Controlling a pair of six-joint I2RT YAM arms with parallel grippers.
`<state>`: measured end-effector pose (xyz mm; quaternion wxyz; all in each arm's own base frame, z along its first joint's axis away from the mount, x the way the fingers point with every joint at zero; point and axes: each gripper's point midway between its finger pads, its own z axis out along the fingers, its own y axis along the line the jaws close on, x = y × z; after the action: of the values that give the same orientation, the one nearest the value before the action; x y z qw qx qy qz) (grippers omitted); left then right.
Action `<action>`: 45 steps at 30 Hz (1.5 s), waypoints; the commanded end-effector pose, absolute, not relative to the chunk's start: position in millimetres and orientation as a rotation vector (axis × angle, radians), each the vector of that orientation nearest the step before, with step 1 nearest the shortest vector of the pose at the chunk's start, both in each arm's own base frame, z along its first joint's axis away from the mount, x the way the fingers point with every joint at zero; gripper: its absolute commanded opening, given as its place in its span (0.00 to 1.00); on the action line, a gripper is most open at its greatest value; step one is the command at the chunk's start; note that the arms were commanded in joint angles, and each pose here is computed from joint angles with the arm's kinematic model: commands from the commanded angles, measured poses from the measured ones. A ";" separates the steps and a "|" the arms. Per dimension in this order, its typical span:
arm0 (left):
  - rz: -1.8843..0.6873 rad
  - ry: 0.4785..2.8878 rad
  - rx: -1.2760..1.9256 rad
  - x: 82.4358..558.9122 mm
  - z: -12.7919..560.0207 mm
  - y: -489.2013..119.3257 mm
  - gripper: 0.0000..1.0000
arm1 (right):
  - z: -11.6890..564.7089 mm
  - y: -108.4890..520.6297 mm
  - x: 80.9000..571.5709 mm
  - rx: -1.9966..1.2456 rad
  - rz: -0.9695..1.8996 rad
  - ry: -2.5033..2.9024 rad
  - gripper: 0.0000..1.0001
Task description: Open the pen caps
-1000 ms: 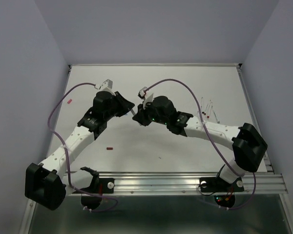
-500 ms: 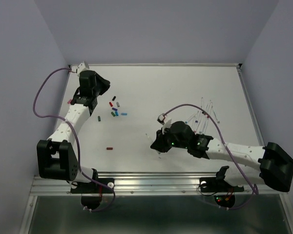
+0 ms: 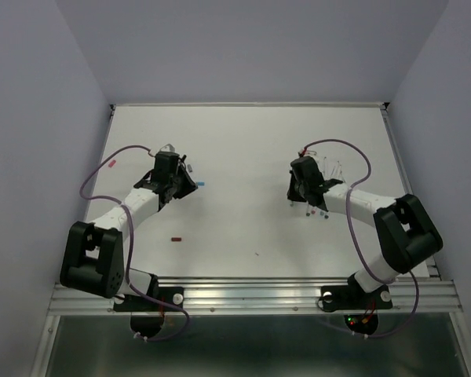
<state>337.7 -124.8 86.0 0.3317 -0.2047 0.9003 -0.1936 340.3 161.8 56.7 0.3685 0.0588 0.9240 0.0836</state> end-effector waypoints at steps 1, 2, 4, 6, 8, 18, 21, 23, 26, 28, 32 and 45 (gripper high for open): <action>-0.416 2.351 -0.518 341.7 89.6 -115.0 0.26 | 60.5 160.8 360.6 0.177 0.164 2.357 0.06; -0.380 2.350 -0.530 341.7 86.6 -110.3 0.26 | 58.6 160.6 362.3 0.181 0.154 2.360 0.08; -0.344 2.366 -0.539 339.5 78.9 -105.8 0.31 | 52.5 155.6 367.3 0.201 0.121 2.366 0.13; -0.330 2.396 -0.541 336.9 69.8 -105.3 0.33 | 46.2 150.4 369.7 0.226 0.093 2.377 0.13; -0.324 2.417 -0.536 334.5 63.0 -106.9 0.37 | 42.8 149.2 369.5 0.232 0.081 2.385 0.14; -0.332 2.430 -0.537 330.0 60.6 -111.3 0.53 | 50.9 153.1 371.6 0.243 0.111 2.371 0.35; -0.349 2.381 -0.527 335.0 83.8 -111.9 0.64 | 73.7 151.9 373.9 0.234 0.121 2.330 0.58; -0.370 2.339 -0.514 340.6 103.7 -113.7 0.75 | 86.9 152.7 374.6 0.223 0.136 2.310 0.79; -0.396 2.257 -0.485 345.2 144.8 -113.1 0.84 | 123.6 153.0 376.8 0.198 0.164 2.248 1.00; -0.398 2.167 -0.487 345.9 184.5 -106.9 0.92 | 156.0 147.3 374.7 0.214 0.176 2.179 1.00; -0.304 1.997 -0.571 334.8 245.8 -75.2 0.99 | 200.8 118.4 354.8 0.338 0.167 2.024 1.00; -0.298 1.784 -0.703 303.3 263.6 -42.4 0.99 | 198.2 41.5 273.6 0.574 0.070 1.860 1.00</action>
<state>298.3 -46.2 284.4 0.5786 -0.2837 0.7507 -0.1455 287.4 61.9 211.0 0.5632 0.2064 0.7982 0.0549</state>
